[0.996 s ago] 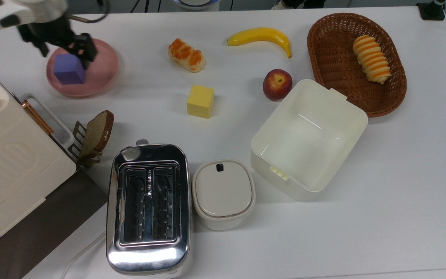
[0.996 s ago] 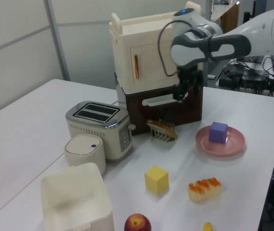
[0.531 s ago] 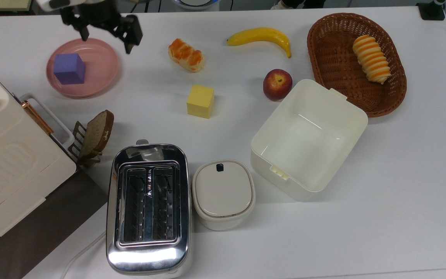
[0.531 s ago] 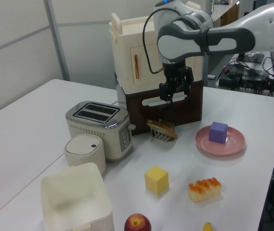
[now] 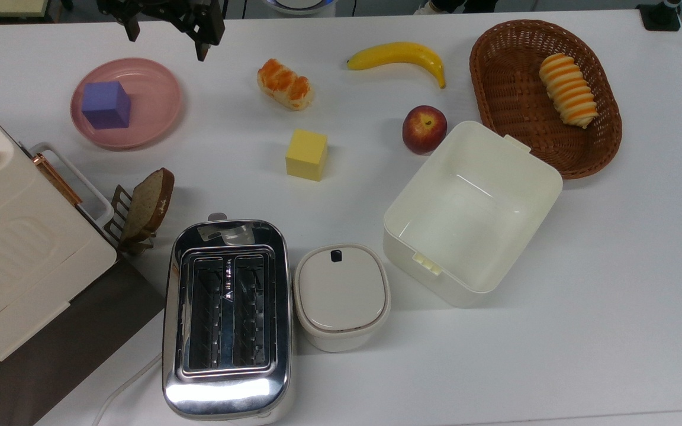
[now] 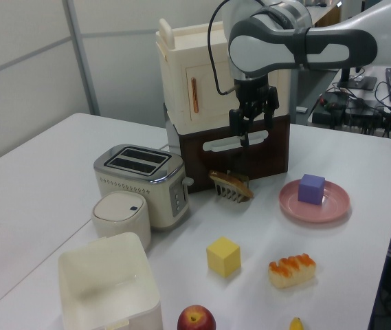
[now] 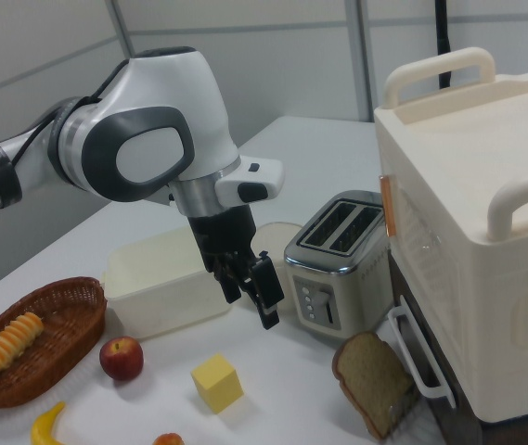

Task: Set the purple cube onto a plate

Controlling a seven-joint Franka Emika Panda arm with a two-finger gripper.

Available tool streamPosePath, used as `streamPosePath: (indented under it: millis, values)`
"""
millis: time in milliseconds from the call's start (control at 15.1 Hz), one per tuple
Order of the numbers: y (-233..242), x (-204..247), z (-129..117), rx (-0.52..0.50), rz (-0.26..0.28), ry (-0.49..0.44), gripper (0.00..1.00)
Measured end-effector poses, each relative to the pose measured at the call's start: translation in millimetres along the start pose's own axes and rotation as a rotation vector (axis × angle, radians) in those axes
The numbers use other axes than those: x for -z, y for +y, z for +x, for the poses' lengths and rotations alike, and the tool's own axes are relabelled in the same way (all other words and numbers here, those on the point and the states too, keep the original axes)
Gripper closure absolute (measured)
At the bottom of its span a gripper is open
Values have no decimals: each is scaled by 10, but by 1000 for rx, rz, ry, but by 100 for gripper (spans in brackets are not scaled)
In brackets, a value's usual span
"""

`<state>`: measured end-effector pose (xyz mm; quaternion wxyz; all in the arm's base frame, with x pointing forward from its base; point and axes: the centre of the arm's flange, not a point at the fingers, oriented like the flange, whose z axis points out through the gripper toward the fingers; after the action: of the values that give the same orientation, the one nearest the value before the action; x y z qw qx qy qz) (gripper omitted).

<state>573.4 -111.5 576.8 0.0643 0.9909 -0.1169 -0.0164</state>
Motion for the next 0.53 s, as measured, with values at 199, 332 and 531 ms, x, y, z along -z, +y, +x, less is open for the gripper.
streamPosePath:
  millis: [199,332,531]
  values:
    - [-12,-1,0,-1,12,-1,0]
    - [-54,-2,-2,-5,56,-4,0]
    - [-155,-1,-4,18,170,-11,0]
